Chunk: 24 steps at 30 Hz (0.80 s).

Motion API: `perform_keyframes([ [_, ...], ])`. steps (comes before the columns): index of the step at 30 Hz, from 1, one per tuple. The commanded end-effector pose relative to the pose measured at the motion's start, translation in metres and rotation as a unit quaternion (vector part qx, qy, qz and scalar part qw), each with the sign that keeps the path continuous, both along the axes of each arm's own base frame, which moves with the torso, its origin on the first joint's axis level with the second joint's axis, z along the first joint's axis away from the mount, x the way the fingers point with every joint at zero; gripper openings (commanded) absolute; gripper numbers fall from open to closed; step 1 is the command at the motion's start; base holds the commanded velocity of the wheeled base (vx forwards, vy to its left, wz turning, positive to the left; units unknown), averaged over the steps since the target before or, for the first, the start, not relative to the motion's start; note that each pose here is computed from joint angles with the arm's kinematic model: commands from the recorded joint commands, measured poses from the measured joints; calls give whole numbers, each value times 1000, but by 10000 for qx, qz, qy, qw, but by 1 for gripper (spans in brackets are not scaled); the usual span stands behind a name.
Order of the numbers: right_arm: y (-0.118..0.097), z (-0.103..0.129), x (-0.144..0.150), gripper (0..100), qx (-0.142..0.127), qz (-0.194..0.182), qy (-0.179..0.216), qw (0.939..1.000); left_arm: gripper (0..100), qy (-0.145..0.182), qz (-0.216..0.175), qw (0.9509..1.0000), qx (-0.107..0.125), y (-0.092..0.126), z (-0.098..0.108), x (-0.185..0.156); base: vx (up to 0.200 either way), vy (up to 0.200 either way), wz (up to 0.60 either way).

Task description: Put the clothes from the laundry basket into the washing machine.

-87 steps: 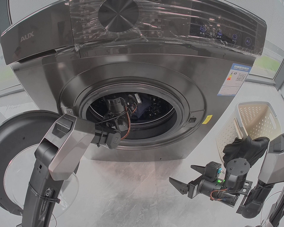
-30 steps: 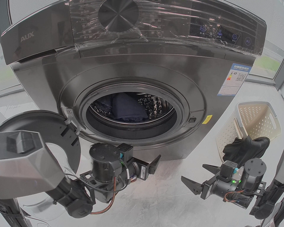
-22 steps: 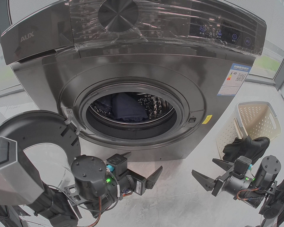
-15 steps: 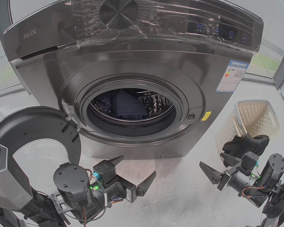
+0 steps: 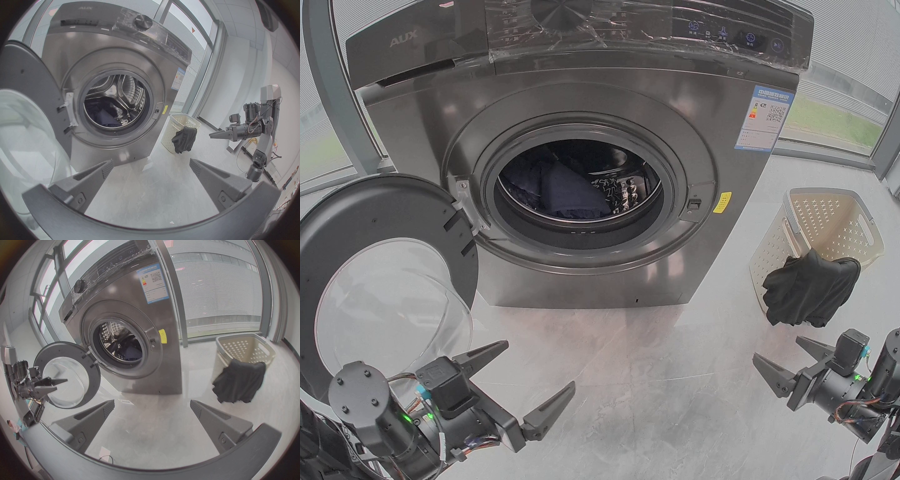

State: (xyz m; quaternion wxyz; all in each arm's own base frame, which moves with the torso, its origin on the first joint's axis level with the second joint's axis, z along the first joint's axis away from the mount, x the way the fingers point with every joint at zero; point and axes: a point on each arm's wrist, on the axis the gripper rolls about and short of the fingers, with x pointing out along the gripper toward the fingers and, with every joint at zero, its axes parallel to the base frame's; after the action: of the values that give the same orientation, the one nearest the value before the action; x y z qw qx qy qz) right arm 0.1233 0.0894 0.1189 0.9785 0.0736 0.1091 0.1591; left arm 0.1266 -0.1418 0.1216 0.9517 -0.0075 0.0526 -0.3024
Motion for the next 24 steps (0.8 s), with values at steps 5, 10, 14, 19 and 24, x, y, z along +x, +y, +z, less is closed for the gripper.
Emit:
perform_keyframes([
  [5,-58,12,-49,100,140,-959,-257,9950,100,-350,490,9981,-122,51,18,-25,-200,0,0],
  [10,-82,8,-80,100,-176,-1648,-653,9840,100,-329,808,9962,-34,83,21,-49,-160,0,0],
  [14,-92,-1,-110,100,-446,-1860,-1103,9753,100,-215,1069,9940,15,110,13,-75,0,0,0],
  [19,-95,-16,-143,100,-652,-2207,-1374,9634,100,-340,1558,9869,-257,133,2,-101,0,0,0],
  [24,-91,-38,-148,100,-677,-2139,-1128,9680,100,-550,2066,9764,-297,143,-10,-122,0,0,0],
])
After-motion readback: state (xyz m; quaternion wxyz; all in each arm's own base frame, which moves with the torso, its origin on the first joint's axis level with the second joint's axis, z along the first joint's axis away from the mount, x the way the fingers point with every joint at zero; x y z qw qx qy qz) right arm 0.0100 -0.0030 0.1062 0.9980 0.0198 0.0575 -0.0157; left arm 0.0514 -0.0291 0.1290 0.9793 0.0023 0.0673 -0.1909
